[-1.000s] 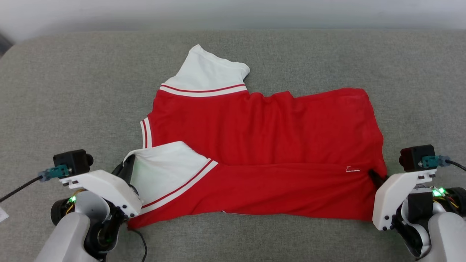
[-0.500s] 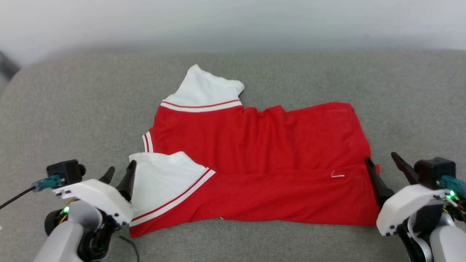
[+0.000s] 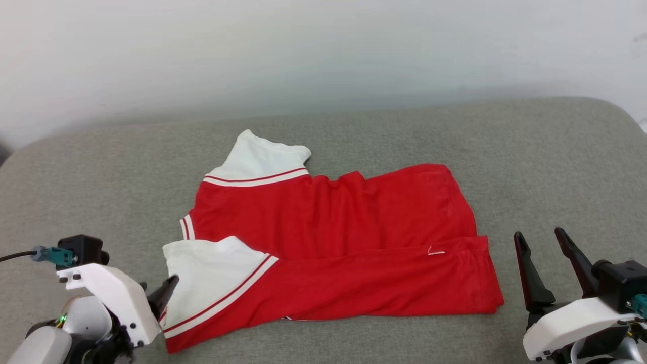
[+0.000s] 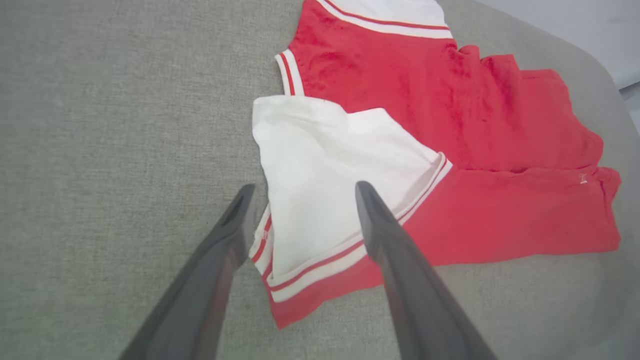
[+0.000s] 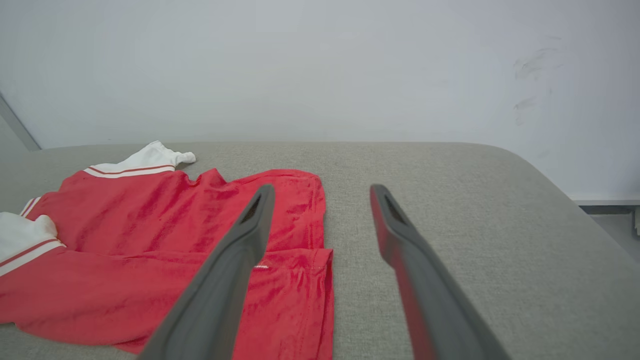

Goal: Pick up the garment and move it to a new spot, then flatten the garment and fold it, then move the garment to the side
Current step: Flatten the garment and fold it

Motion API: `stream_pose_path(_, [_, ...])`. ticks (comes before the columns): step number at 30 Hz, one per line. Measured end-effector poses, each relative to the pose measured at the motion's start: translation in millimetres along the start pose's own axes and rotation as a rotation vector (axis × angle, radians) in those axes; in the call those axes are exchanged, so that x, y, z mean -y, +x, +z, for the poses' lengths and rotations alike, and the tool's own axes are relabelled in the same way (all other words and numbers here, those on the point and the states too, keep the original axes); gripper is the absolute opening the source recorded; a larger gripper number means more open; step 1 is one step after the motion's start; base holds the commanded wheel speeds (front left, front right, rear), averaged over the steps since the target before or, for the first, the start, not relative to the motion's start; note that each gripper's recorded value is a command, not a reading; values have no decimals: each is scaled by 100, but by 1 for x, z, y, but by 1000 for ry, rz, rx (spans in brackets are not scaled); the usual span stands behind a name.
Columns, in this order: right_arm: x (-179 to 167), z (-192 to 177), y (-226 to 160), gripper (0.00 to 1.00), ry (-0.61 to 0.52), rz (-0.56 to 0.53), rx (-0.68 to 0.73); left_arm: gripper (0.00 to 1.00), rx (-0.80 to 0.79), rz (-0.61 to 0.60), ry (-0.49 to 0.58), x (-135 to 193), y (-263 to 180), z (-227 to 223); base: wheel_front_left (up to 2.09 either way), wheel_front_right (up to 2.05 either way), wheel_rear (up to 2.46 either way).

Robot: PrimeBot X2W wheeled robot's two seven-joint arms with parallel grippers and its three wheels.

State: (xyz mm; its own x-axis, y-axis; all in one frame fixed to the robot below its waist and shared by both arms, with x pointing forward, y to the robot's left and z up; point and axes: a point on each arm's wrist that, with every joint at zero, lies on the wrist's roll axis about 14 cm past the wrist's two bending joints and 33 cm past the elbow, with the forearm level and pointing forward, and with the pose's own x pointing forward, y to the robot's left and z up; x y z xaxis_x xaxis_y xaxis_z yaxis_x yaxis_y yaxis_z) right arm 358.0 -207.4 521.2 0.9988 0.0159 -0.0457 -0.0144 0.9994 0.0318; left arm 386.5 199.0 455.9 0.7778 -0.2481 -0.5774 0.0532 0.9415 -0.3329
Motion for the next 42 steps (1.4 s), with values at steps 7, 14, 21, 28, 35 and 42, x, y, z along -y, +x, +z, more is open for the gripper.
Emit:
stream_pose_path(7, [-5,-6,5,100,18,-1,-19,100,-263,52,-23,-15,10,-45,0,0,0])
stream_pose_path(14, [-2,-20,17,100,27,-13,-58,69,-437,69,-83,-23,29,-82,0,0,0])
stream_pose_path(21, [11,-35,20,100,59,-33,-156,0,-378,24,-105,-12,37,-80,0,0,0])
stream_pose_path(28, [28,-79,10,100,80,-21,-511,0,-222,-1,-79,-5,29,-53,0,0,0])
stream_pose_path(35, [13,-118,16,100,123,61,-800,0,-104,-26,-29,6,23,-23,0,0,0])
stream_pose_path(42, [-21,-154,26,100,169,147,-939,0,-108,-15,-42,3,28,-27,0,0,0])
